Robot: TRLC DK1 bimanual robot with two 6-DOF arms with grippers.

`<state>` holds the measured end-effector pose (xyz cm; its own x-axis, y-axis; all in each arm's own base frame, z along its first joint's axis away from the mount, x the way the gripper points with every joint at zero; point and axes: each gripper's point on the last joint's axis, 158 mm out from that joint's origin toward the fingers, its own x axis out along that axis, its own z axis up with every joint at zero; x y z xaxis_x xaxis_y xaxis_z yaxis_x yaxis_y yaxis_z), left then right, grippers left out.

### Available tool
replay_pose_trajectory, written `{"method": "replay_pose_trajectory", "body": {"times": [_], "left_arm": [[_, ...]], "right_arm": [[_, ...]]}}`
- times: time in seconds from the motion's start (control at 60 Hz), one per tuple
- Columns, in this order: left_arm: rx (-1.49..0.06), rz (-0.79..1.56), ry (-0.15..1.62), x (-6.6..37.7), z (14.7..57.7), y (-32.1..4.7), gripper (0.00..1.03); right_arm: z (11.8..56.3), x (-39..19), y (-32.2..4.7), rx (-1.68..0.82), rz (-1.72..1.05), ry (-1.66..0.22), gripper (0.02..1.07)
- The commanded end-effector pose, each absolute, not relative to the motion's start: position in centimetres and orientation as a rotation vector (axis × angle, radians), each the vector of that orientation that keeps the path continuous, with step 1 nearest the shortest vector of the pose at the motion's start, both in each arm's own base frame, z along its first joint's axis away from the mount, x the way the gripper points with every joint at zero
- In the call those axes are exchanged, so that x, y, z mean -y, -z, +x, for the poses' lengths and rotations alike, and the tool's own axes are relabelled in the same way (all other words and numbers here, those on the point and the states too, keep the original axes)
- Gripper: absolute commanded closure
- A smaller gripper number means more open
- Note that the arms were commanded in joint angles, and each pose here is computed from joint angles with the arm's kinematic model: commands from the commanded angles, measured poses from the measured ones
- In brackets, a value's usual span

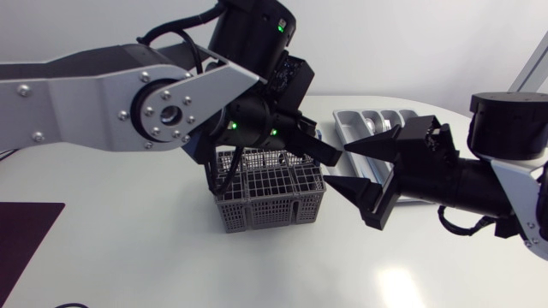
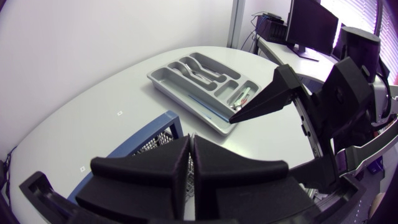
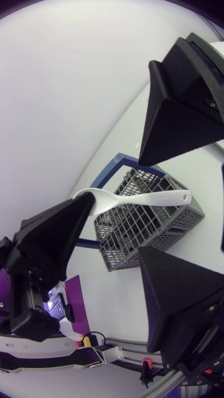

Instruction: Unload the cutlery basket into the drawer organizer.

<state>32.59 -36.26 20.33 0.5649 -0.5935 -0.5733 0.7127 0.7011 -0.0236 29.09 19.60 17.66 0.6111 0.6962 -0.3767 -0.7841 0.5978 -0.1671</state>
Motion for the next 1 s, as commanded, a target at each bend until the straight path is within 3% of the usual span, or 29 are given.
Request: {"method": "replay_pose_trajectory", "body": {"times": [0.0,0.283,0.567,0.9,0.983], "left_arm": [[-0.581,0.189,0.787,37.0,32.7,-21.0,0.99],[-0.592,0.191,0.804,37.4,32.4,-20.7,0.99],[-0.596,0.193,0.807,37.4,32.3,-20.5,0.99],[-0.6,0.195,0.806,37.4,32.3,-20.4,0.99],[-0.602,0.196,0.804,37.3,32.3,-20.3,0.99]], "right_arm": [[30.0,-20.0,-17.7,-0.301,-0.311,-0.862,0.22],[31.6,-20.5,-17.8,-0.296,-0.325,-0.842,0.25],[32.2,-21.4,-17.8,-0.282,-0.343,-0.84,0.44],[32.2,-21.6,-17.9,-0.274,-0.364,-0.84,0.79],[31.8,-21.9,-17.7,-0.273,-0.371,-0.853,0.8]]}}
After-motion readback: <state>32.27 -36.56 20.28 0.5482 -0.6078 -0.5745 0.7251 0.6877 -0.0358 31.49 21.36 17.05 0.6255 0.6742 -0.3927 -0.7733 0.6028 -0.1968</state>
